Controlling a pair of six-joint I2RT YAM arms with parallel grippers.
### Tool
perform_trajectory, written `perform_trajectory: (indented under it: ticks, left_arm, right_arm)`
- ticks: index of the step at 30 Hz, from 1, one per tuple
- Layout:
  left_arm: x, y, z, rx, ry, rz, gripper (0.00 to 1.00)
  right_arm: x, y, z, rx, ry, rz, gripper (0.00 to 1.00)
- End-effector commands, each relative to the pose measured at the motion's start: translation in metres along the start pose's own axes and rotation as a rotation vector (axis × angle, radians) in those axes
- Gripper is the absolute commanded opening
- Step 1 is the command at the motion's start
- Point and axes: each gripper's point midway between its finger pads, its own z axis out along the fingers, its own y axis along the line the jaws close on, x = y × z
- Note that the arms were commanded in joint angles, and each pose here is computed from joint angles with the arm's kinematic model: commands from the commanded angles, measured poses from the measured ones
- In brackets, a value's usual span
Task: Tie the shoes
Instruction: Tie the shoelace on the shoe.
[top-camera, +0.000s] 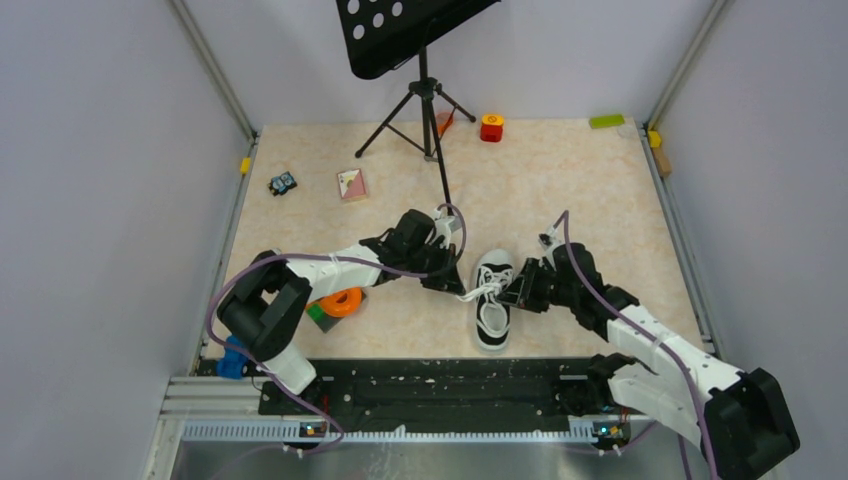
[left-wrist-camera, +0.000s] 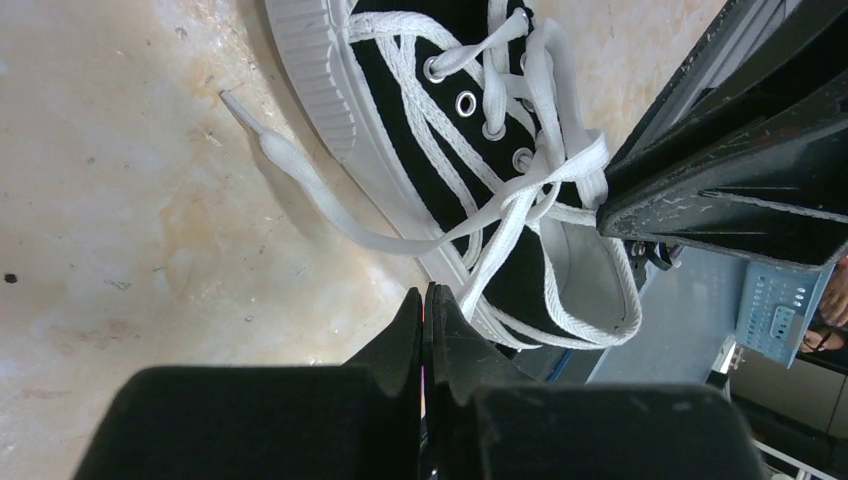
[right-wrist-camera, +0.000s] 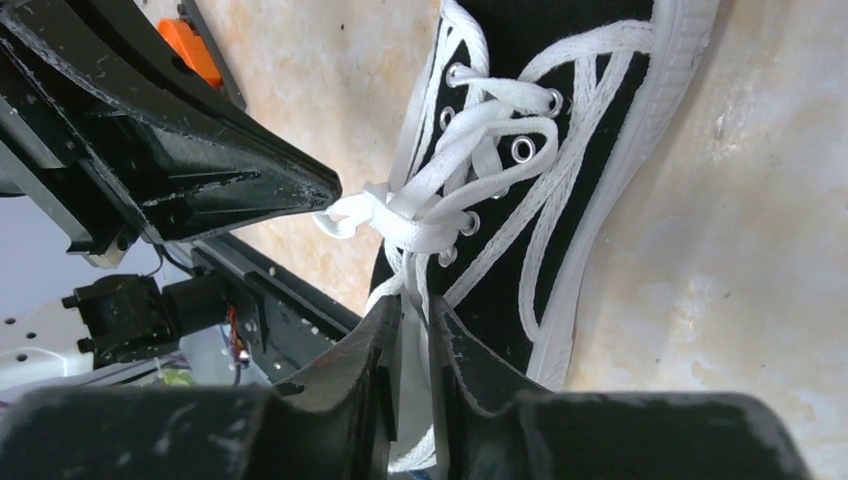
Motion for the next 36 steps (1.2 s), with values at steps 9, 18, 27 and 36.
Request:
perform_trajectory:
  ticks: [9, 18, 27, 36]
  left_arm:
    - [-0.003, -0.006, 0.006, 0.031, -0.008, 0.018, 0.00]
    - [-0.004, -0.007, 0.004, 0.028, -0.015, 0.011, 0.00]
    - [-0.005, -0.008, 0.003, 0.029, -0.015, 0.011, 0.00]
    - [-0.007, -0.010, 0.003, 0.031, -0.021, 0.011, 0.00]
  right_arm:
    - [-0.012, 0.017, -0.014, -0.041, -0.062, -0.043, 0.00]
    - [-0.010, 0.037, -0.017, -0.101, -0.037, -0.055, 0.00]
    - [-0.024, 0.059, -0.021, -0.137, -0.056, -0.076, 0.00]
    - [-0.022, 0.065, -0.016, -0.154, -0.035, -0.079, 0.00]
